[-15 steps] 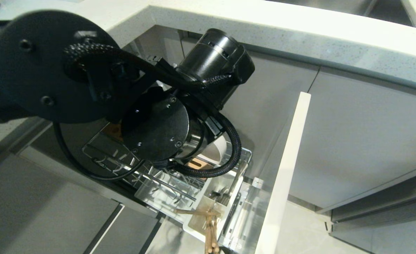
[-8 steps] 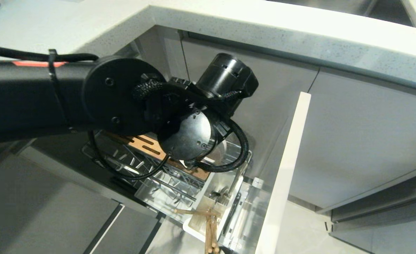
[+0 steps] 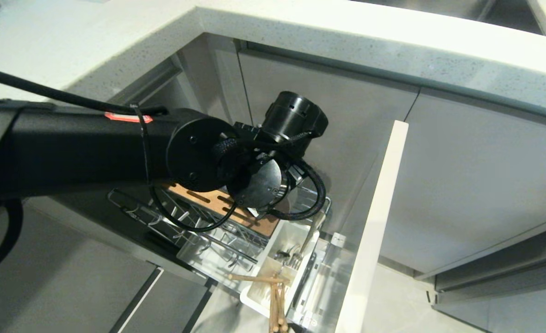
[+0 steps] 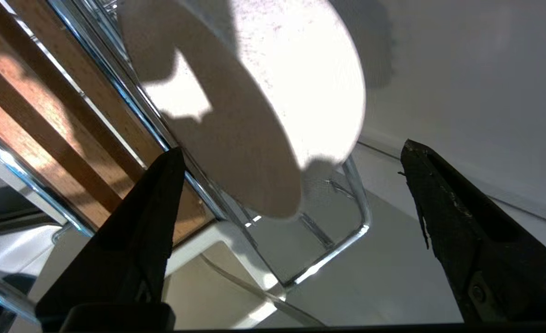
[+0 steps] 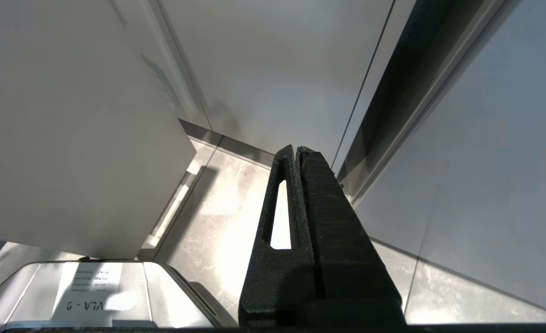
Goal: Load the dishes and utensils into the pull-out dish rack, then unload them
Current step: Take the bowl out of the cupboard
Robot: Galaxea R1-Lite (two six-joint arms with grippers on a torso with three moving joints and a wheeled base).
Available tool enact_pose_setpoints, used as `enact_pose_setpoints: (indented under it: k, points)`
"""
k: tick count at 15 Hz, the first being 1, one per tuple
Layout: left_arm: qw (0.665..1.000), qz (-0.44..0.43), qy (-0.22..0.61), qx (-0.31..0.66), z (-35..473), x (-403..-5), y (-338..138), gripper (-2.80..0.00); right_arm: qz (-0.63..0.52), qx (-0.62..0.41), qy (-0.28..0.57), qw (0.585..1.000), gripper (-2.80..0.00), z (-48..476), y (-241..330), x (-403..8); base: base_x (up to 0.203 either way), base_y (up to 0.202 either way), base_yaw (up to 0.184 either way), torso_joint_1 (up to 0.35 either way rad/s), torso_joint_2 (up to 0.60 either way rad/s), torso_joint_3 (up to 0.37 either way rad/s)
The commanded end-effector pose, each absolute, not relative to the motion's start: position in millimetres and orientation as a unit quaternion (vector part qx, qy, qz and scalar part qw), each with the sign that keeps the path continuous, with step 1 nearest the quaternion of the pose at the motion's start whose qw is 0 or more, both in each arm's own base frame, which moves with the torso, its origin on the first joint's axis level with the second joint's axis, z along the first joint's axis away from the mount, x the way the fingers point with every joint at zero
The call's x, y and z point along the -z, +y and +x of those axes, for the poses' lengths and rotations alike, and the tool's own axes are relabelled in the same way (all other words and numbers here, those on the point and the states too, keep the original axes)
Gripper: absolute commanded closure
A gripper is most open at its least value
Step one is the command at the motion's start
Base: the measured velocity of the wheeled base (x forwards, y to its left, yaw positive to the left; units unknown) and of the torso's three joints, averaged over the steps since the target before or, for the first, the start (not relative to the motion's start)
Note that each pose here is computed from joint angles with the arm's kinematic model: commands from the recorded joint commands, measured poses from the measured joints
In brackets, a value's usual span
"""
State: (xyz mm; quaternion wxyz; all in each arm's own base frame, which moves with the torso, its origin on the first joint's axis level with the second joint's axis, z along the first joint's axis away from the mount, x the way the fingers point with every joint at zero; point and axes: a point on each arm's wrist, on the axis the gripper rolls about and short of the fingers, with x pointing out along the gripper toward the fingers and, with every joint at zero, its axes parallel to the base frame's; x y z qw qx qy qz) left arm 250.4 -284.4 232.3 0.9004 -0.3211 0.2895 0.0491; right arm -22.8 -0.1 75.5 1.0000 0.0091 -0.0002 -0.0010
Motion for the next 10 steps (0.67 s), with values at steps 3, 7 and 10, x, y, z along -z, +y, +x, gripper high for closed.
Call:
enact_pose_setpoints:
  k: [3,7,10]
  points:
    - [0.902,-0.325,0.279,-0.048,257.6,-228.5,-285.0,-2.80,0.009,0.001,0.001,1.000,0.00,-22.7,-0.1,-75.1,0.000,0.000,0.000,0.000,0.00,0.000]
    - [0.905,-0.325,0.270,-0.040,260.4,-228.2,-286.4,-2.80,0.009,0.001,0.001,1.000,0.00,-22.7,-0.1,-75.1,0.000,0.000,0.000,0.000,0.00,0.000]
    - [0.908,-0.319,0.270,-0.040,262.2,-227.9,-284.8,0.00,0.009,0.001,0.001,1.000,0.00,-22.7,-0.1,-75.1,0.000,0.000,0.000,0.000,0.00,0.000]
